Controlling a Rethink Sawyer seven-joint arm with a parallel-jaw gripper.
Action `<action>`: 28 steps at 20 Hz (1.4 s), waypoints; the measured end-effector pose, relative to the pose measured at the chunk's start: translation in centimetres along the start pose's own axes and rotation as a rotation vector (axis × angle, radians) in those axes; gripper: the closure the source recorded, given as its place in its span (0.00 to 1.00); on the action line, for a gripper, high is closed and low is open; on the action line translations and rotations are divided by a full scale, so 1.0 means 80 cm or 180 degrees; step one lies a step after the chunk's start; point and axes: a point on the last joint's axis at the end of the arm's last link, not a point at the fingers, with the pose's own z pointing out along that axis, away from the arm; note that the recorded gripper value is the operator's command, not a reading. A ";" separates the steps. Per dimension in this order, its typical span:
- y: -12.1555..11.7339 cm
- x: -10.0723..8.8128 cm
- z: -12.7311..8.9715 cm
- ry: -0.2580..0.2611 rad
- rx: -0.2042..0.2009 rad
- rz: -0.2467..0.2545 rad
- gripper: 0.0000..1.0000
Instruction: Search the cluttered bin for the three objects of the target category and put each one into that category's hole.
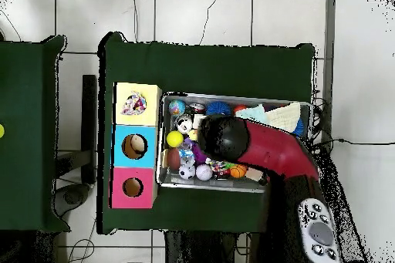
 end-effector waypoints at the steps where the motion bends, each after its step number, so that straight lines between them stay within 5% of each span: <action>1: -0.025 0.012 0.003 0.0030 0.0057 -0.0007 0.00; 6: -0.099 0.055 0.019 0.0153 0.0252 -0.0104 0.00; 11: -0.111 0.073 0.041 0.0218 0.0335 -0.0325 0.00; 22: 0.000 0.050 0.087 0.0132 0.0109 -0.0837 0.00; 28: 0.030 0.042 0.087 0.0100 0.0058 -0.0948 0.00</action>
